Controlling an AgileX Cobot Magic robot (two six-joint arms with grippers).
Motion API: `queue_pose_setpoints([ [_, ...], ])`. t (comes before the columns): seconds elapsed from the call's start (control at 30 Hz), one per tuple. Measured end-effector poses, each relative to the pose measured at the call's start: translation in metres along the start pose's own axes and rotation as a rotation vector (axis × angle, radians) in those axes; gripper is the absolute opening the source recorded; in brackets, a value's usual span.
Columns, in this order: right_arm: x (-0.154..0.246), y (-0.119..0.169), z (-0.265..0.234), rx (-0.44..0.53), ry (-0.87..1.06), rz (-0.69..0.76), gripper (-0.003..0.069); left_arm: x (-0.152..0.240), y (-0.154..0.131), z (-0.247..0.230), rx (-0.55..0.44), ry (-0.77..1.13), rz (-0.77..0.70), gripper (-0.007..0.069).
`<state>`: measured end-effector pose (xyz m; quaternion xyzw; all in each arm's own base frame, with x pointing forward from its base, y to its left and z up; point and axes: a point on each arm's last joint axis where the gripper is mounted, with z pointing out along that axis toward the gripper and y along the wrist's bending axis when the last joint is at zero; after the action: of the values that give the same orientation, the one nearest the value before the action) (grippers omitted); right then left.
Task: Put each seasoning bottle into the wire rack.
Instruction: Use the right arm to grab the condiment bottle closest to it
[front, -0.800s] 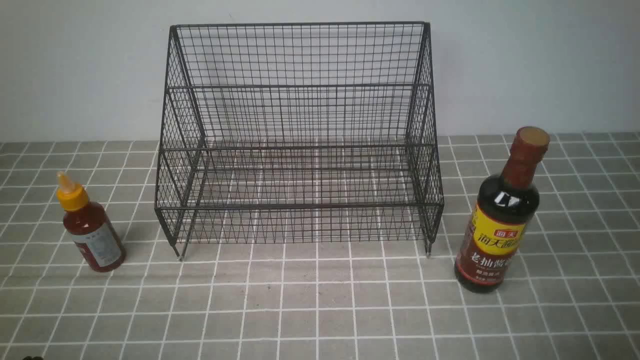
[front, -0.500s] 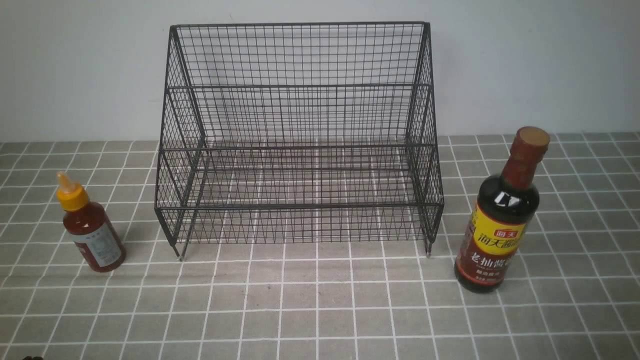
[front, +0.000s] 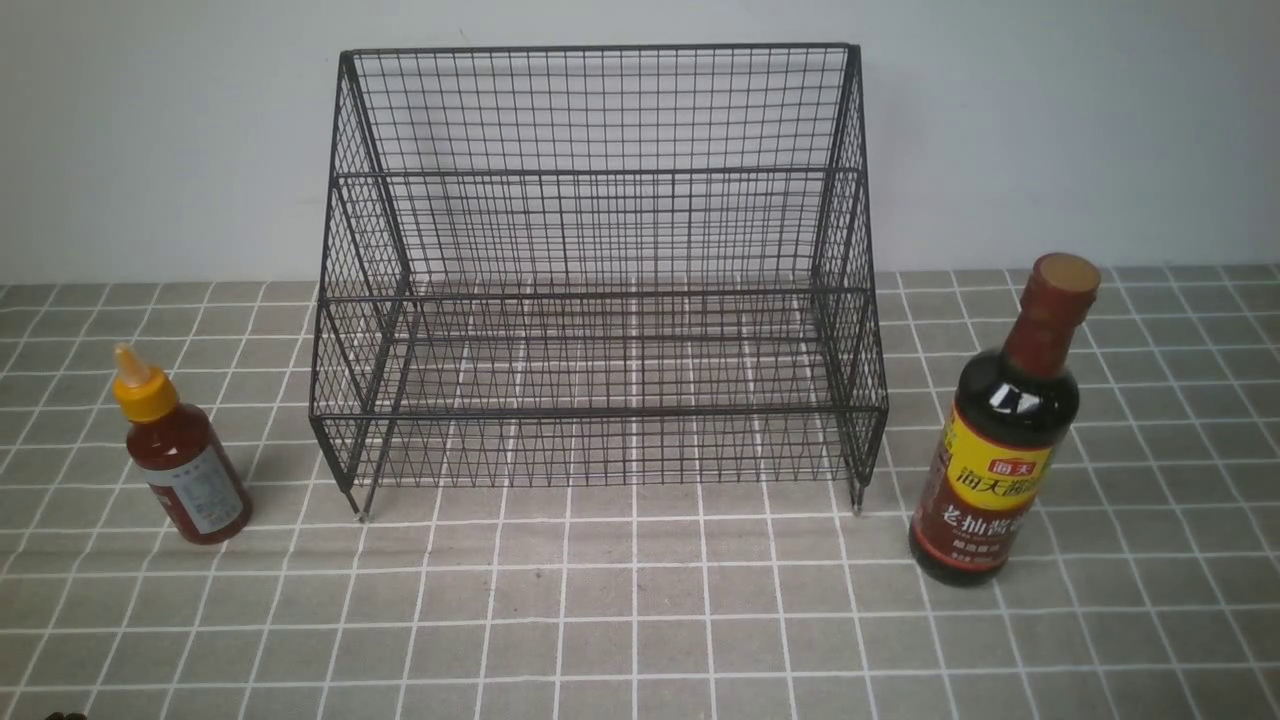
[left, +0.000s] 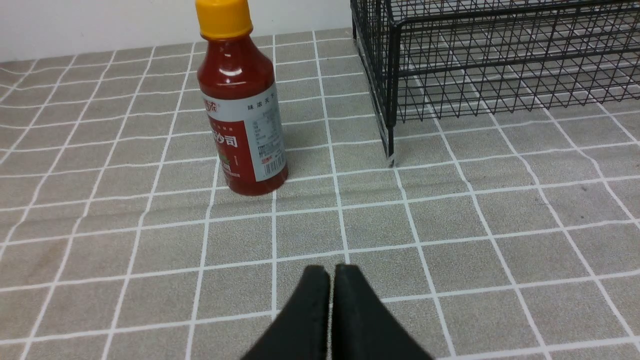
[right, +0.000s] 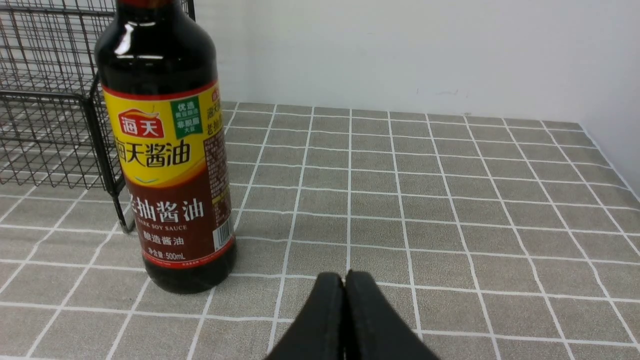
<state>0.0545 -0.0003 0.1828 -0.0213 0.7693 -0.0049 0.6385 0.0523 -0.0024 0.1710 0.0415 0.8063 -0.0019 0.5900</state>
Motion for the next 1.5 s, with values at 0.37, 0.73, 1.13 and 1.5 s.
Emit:
queue_pose_setpoints([
  [0.37, -0.038, 0.000, -0.009, -0.110, -0.449, 0.475, -0.0013, 0.000, 0.000, 0.000, 0.000, 0.000, 0.000, -0.0007],
  [0.73, -0.063, -0.002, -0.022, -0.171, -0.637, 0.577, -0.0013, 0.000, 0.000, 0.000, -0.002, 0.000, -0.001, -0.0007],
  [1.13, -0.173, 0.004, 0.019, -0.078, -0.008, 0.301, -0.0013, 0.000, 0.000, 0.000, -0.003, 0.000, -0.001, -0.0007],
  [1.5, -0.226, 0.056, 0.114, -0.265, 0.155, -0.052, 0.0061, 0.000, 0.000, 0.000, -0.003, 0.000, -0.001, -0.0007],
])
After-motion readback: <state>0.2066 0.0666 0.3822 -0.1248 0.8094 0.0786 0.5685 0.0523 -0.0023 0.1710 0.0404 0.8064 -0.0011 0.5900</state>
